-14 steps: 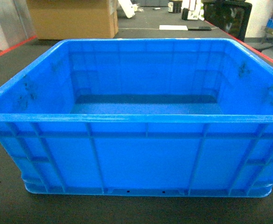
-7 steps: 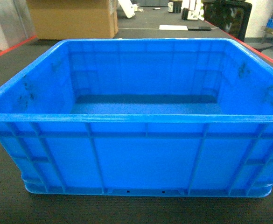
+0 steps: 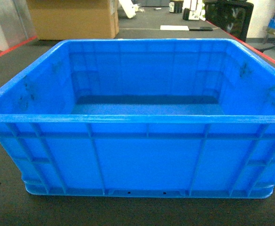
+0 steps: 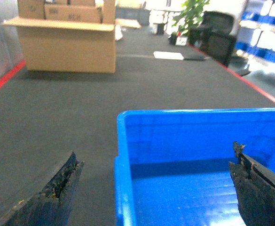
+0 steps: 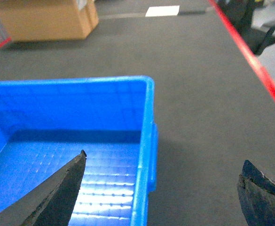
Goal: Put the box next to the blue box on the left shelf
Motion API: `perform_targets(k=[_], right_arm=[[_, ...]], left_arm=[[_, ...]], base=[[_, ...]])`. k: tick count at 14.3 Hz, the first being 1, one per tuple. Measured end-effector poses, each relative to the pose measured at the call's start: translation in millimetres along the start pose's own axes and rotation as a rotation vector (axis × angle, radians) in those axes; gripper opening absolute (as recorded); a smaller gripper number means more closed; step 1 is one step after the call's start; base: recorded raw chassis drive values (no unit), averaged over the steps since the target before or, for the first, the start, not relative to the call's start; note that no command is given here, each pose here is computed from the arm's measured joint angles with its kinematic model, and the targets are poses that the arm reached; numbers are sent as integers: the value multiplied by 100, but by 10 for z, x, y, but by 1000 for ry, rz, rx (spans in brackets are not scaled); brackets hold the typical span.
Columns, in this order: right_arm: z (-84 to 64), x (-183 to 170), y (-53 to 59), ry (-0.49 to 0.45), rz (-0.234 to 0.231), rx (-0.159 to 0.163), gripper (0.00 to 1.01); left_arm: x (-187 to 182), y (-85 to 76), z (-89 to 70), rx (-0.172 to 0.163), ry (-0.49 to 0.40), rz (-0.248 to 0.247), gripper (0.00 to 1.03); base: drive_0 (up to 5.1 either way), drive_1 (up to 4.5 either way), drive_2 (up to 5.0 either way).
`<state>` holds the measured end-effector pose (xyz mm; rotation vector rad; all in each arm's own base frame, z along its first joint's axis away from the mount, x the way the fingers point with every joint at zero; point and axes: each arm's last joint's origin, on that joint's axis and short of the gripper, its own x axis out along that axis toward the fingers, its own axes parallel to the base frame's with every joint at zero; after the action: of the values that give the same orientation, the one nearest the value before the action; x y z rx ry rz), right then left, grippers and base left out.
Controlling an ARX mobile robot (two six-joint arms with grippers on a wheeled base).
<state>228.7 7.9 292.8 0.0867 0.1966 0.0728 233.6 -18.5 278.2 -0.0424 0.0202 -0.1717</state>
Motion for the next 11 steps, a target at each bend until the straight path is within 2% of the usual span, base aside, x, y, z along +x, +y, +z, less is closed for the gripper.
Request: perform_targets(k=[1, 3, 4, 5, 7, 9, 11], right_arm=[[65, 308, 32, 100, 40, 13, 98], [41, 812, 80, 264, 76, 34, 98], [-28, 997, 91, 315, 70, 38, 98], [-148, 1139, 76, 390, 65, 54, 98], [-463, 1312, 70, 537, 50, 69, 98], [-574, 1363, 80, 601, 40, 78, 98], [-541, 1377, 124, 600, 34, 65, 98]], left_arm=[[359, 23, -62, 17, 81, 39, 98], [829, 40, -276, 40, 241, 64, 98], [941, 42, -352, 48, 308, 79, 98], [986, 36, -423, 57, 377, 77, 98], [1009, 39, -535, 55, 496, 76, 98], [1084, 51, -572, 35, 547, 77, 98], [1090, 28, -625, 26, 609, 73, 98]], base=[[0, 0, 0], [0, 0, 0], [0, 0, 0], [0, 0, 0], [0, 0, 0], [0, 0, 0], [0, 0, 0]])
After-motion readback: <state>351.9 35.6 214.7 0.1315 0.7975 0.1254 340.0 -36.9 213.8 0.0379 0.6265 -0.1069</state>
